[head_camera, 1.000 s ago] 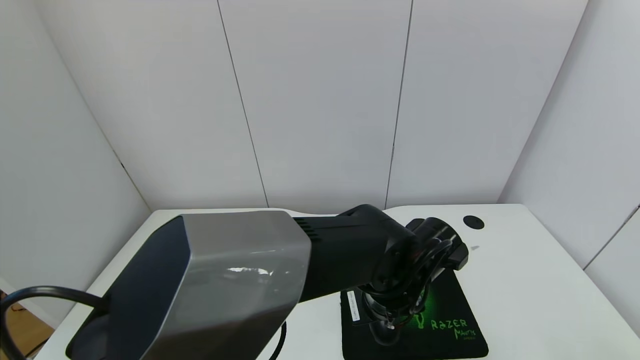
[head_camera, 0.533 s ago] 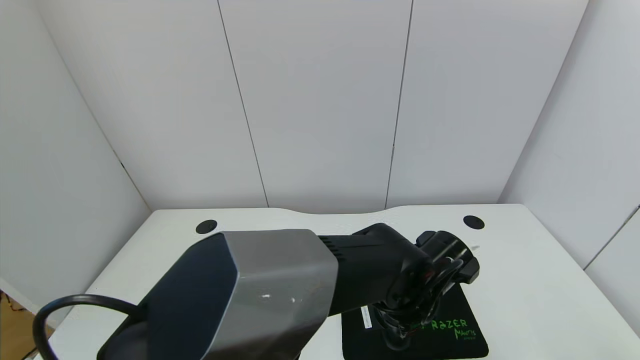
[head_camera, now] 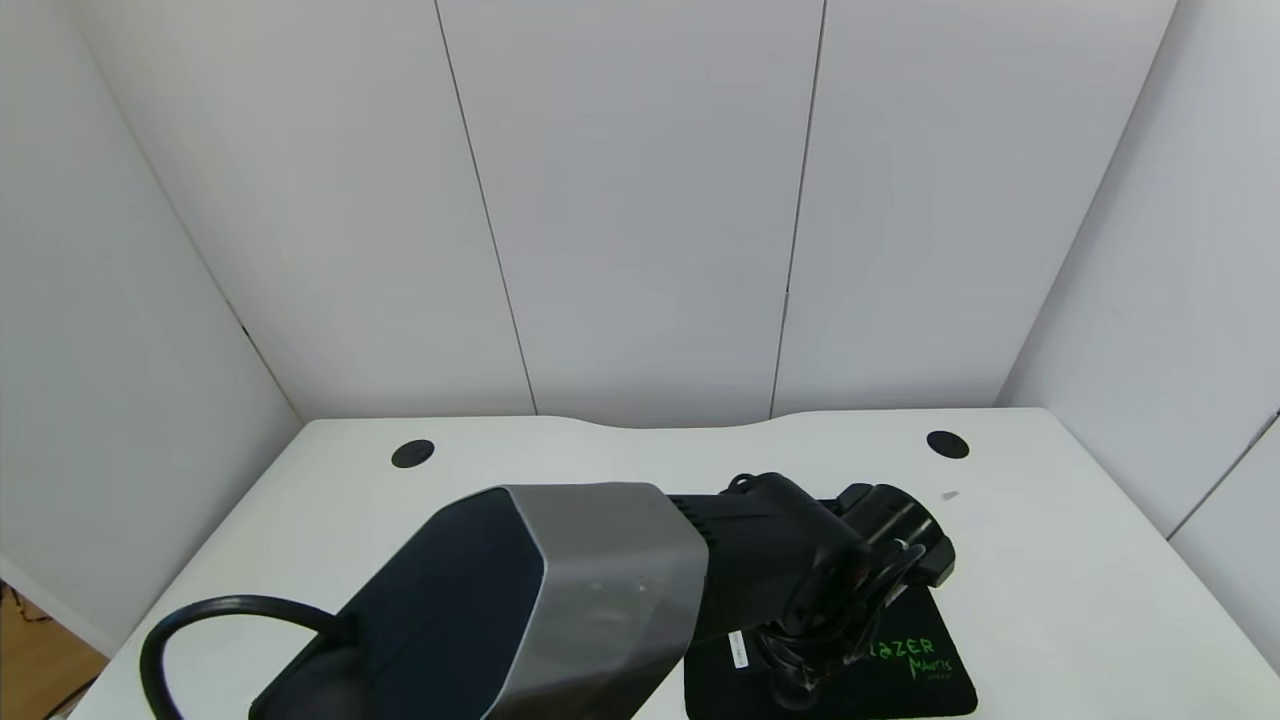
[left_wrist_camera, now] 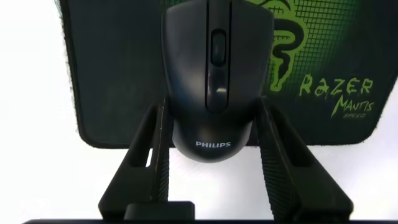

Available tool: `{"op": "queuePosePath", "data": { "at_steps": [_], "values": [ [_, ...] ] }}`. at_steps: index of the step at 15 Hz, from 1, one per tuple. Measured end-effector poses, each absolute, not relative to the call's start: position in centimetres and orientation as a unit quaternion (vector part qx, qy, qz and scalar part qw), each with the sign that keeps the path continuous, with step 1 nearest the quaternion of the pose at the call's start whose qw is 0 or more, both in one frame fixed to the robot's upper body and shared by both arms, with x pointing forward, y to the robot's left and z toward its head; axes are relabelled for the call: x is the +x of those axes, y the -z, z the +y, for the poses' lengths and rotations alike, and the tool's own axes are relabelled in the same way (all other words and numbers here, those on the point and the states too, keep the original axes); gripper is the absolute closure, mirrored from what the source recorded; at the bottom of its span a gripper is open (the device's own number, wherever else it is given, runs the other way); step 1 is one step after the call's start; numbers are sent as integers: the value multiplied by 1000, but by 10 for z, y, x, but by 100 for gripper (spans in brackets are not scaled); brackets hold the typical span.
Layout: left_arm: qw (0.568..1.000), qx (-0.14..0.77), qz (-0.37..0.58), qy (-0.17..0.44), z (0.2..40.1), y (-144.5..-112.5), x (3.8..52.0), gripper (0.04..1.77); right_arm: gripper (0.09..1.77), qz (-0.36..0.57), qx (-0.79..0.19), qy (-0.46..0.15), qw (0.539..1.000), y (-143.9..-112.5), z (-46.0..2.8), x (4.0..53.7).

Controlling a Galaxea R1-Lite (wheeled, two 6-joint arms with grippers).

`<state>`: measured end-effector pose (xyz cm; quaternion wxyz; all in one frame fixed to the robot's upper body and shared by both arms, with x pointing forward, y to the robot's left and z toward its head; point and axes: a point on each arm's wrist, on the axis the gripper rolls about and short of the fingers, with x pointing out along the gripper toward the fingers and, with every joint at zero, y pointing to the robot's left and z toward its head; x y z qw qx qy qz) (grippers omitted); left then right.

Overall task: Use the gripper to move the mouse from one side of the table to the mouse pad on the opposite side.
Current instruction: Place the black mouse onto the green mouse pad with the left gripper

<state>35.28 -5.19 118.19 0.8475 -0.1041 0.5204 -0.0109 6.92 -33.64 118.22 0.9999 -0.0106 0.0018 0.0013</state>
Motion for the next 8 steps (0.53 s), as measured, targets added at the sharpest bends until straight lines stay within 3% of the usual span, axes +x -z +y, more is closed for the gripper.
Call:
{"op": "queuePosePath", "data": {
  "at_steps": [8],
  "values": [
    [859, -88, 504, -5, -54, -1168, 357, 94, 15, 2, -11, -1, 1000, -1182, -336, 69]
  ]
}}
